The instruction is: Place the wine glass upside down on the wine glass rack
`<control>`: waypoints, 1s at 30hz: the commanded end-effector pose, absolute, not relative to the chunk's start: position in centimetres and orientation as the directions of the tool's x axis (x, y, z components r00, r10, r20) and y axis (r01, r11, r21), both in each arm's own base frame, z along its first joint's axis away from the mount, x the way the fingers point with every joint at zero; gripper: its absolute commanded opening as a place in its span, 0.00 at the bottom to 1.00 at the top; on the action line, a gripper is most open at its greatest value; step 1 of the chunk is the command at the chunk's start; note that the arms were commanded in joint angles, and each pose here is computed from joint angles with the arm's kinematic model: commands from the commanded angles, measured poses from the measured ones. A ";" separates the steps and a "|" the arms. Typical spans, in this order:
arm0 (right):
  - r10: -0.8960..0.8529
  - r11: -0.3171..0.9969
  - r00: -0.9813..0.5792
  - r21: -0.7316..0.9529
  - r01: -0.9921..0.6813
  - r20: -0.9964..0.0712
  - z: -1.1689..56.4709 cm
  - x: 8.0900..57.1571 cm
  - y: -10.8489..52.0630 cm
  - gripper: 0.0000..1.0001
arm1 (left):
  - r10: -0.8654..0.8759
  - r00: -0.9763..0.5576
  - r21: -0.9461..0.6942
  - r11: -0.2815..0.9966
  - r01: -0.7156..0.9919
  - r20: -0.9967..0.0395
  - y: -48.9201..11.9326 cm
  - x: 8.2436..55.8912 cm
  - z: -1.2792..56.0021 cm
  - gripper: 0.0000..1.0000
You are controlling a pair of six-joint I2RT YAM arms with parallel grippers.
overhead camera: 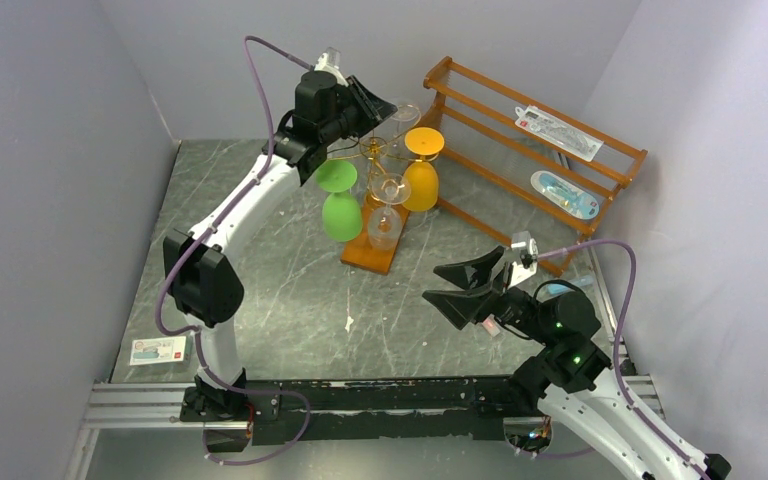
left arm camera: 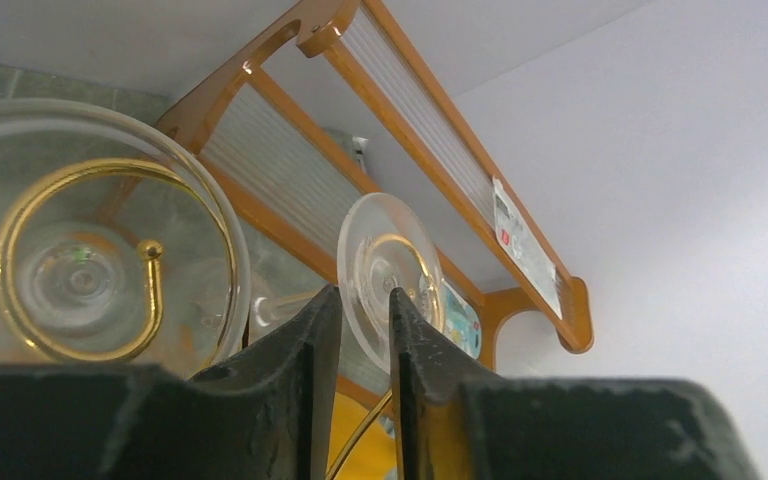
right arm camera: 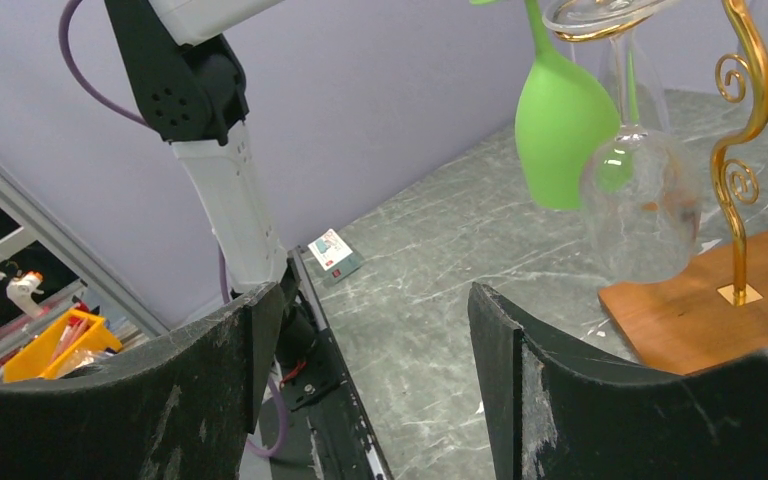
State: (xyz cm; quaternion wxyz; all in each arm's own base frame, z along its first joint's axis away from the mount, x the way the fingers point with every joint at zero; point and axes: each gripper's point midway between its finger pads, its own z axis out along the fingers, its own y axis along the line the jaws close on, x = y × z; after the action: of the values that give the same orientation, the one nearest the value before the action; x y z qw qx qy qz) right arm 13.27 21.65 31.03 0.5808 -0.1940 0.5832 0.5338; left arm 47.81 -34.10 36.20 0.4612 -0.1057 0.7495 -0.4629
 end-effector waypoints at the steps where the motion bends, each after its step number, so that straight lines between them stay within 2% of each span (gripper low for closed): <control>1: 0.400 0.355 -0.237 0.388 -0.850 -0.885 31.3 13.1 21.5 0.72 | -0.586 -0.504 -0.765 0.568 0.303 -0.635 -33.1 47.1 38.7 0.31; 8: 0.405 0.371 -0.239 0.397 -0.839 -0.883 31.2 13.5 21.4 0.72 | -0.525 -0.514 -0.732 0.548 0.405 -0.678 -33.5 45.4 40.3 0.47; 12: 0.403 0.426 -0.241 0.414 -0.804 -0.883 30.5 14.4 20.9 0.72 | -0.505 -0.503 -0.711 0.546 0.443 -0.701 -32.8 44.0 41.1 0.59; 17: 0.411 0.497 -0.245 0.441 -0.747 -0.878 30.1 15.6 20.0 0.72 | -0.474 -0.461 -0.661 0.560 0.499 -0.750 -30.9 42.2 42.8 0.69; 20: 0.437 0.610 -0.269 0.502 -0.613 -0.859 29.4 17.4 18.1 0.72 | -0.443 -0.407 -0.601 0.611 0.515 -0.799 -29.2 41.0 43.6 0.75; 24: 0.492 0.763 -0.279 0.563 -0.319 -0.825 27.8 19.7 13.6 0.72 | -0.361 -0.334 -0.486 0.734 0.474 -0.871 -25.6 39.4 43.7 0.83; 26: 0.502 0.799 -0.269 0.560 -0.219 -0.822 27.7 20.0 11.9 0.72 | -0.300 -0.308 -0.415 0.798 0.437 -0.903 -23.5 38.2 43.2 0.90; 30: 0.491 0.842 -0.237 0.526 -0.118 -0.838 28.6 20.2 9.6 0.74 | -0.194 -0.261 -0.279 0.897 0.343 -0.946 -18.0 33.9 42.5 0.93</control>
State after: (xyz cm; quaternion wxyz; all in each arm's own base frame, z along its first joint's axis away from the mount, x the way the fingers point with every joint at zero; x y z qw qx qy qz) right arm 19.60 13.56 30.19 0.6074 0.0583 0.7123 0.3468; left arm 36.76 -23.67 45.19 0.5944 0.0356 0.7238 -0.3486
